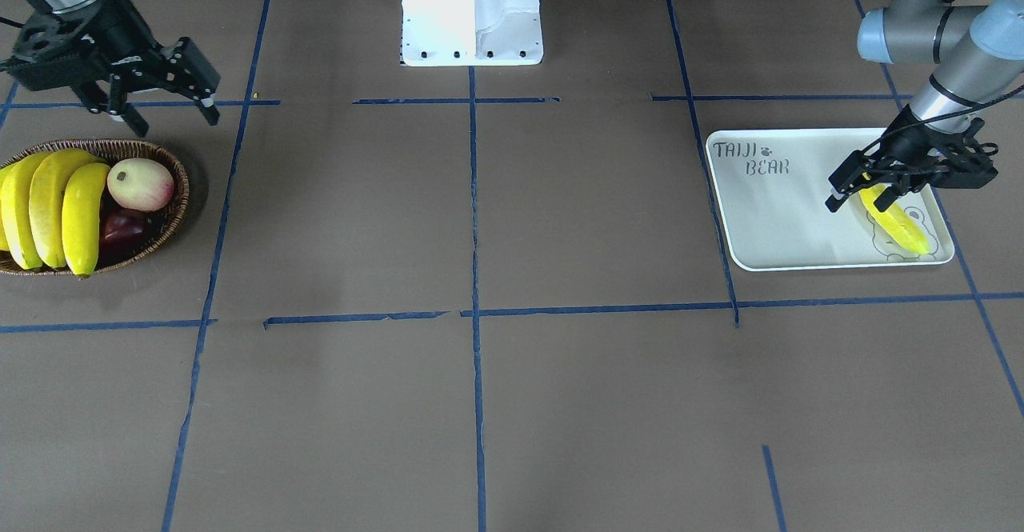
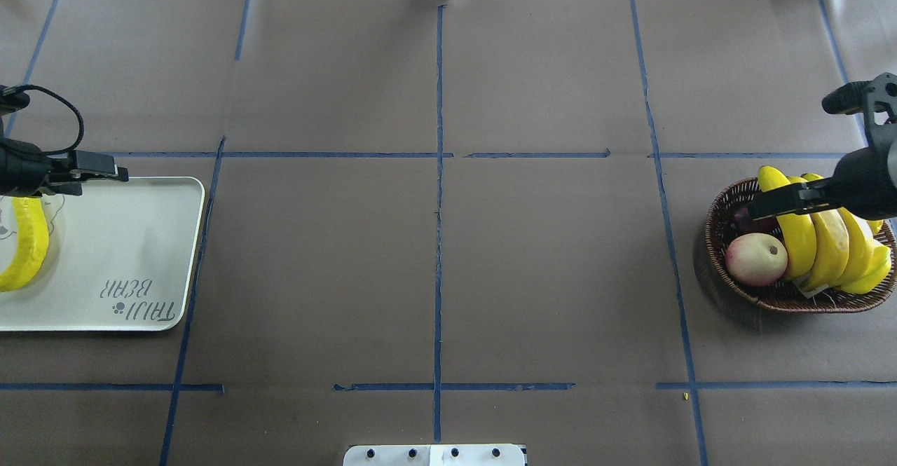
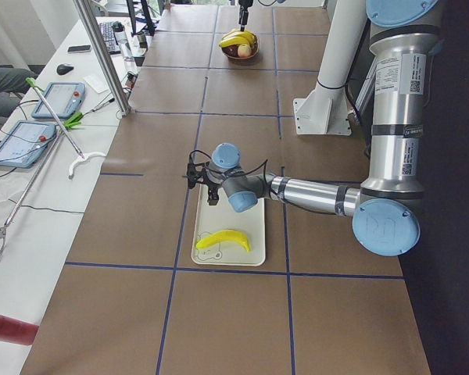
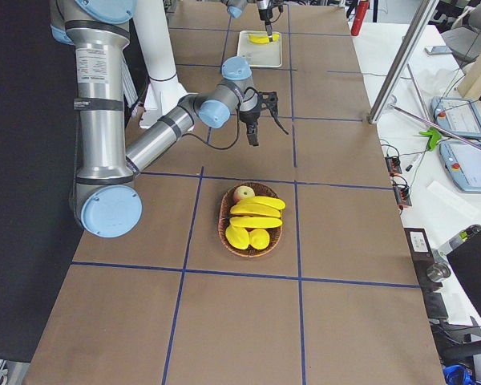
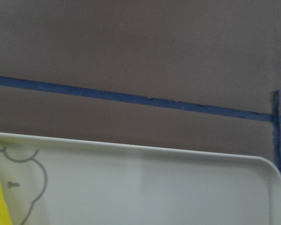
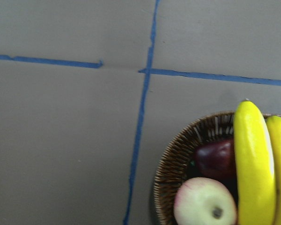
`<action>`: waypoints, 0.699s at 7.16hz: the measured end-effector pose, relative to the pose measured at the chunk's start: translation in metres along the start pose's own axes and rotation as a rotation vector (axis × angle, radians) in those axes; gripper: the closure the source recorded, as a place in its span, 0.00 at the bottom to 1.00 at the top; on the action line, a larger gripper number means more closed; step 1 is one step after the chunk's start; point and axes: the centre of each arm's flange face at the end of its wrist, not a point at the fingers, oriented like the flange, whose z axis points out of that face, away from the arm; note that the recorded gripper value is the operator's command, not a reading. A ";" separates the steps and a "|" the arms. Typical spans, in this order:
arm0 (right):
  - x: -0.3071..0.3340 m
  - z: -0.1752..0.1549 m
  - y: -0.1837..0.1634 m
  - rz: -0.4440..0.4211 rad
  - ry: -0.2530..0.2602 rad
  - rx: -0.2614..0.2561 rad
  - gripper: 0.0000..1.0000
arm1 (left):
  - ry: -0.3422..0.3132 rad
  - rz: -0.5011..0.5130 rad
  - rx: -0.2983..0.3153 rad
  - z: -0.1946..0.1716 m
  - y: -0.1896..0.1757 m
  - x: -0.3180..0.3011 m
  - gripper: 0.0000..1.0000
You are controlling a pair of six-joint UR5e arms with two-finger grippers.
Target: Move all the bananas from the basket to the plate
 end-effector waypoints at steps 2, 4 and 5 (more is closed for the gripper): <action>0.056 0.007 0.031 -0.025 0.003 -0.006 0.01 | 0.030 -0.057 0.002 0.000 -0.007 0.023 0.00; 0.103 0.036 0.049 0.005 -0.010 -0.031 0.24 | 0.040 -0.072 0.003 0.003 -0.008 0.032 0.00; 0.118 0.051 0.052 0.024 -0.004 -0.047 0.30 | 0.041 -0.076 0.003 0.004 -0.009 0.034 0.00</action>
